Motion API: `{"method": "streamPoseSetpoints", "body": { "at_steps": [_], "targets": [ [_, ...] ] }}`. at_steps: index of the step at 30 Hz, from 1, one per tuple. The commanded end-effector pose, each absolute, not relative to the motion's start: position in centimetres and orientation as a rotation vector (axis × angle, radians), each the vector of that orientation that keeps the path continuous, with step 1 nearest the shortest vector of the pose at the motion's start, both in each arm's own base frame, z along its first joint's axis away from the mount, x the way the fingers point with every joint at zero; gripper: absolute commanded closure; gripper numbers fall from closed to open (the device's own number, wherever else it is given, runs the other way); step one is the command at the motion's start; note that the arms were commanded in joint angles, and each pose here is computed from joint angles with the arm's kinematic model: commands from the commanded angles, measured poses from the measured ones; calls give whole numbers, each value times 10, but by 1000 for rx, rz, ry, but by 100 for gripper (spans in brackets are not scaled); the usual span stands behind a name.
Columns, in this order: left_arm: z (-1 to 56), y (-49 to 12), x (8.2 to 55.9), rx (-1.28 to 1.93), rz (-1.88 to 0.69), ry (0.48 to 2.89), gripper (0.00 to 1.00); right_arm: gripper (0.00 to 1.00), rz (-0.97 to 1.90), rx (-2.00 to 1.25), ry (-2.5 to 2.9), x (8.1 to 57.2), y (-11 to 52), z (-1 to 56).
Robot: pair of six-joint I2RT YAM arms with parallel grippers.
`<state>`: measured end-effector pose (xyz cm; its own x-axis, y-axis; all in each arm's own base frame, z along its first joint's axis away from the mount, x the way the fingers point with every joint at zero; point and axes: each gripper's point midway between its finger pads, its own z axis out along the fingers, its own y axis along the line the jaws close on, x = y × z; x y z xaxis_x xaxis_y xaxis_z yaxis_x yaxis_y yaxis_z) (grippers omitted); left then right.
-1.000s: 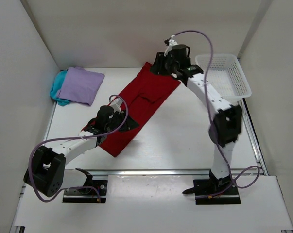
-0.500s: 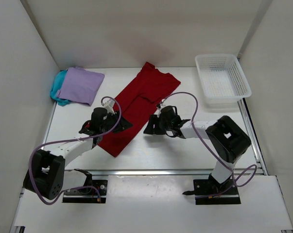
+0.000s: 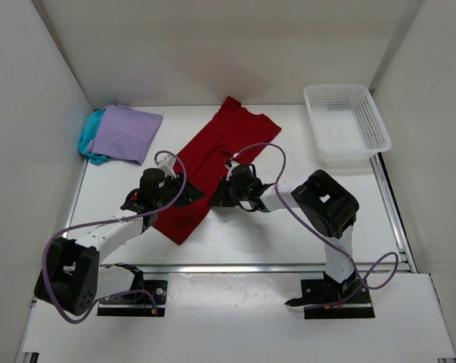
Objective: Fold and stack the t-shirts
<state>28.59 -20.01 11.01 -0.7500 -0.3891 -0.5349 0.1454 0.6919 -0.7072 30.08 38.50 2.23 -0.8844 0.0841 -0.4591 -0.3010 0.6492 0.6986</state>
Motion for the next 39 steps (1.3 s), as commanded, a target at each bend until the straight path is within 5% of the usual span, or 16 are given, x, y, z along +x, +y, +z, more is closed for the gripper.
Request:
{"method": "streamPoseSetpoints", "body": {
  "at_steps": [1,8,12,14,19,29,35,39],
  "targets": [
    [114,-198,290,-184,-989,2188,61,100,1087,-140,2397,304,357,34],
    [95,-230,273,-75,-1037,2262,61,100,975,128,2379,271,214,33],
    [73,-242,254,20,-1011,2362,60,57,979,175,2334,253,176,42],
    [67,-237,246,27,-964,2377,59,48,958,145,2308,245,174,56],
    [66,-202,224,9,-813,2393,52,54,718,226,2339,216,149,55],
    [14,-198,160,78,-794,2599,43,60,742,318,2490,149,148,27],
    [11,-212,149,153,-863,2628,48,68,751,270,2537,142,149,24],
    [14,-224,145,184,-904,2627,64,71,768,237,2548,141,156,27]
  ]
}}
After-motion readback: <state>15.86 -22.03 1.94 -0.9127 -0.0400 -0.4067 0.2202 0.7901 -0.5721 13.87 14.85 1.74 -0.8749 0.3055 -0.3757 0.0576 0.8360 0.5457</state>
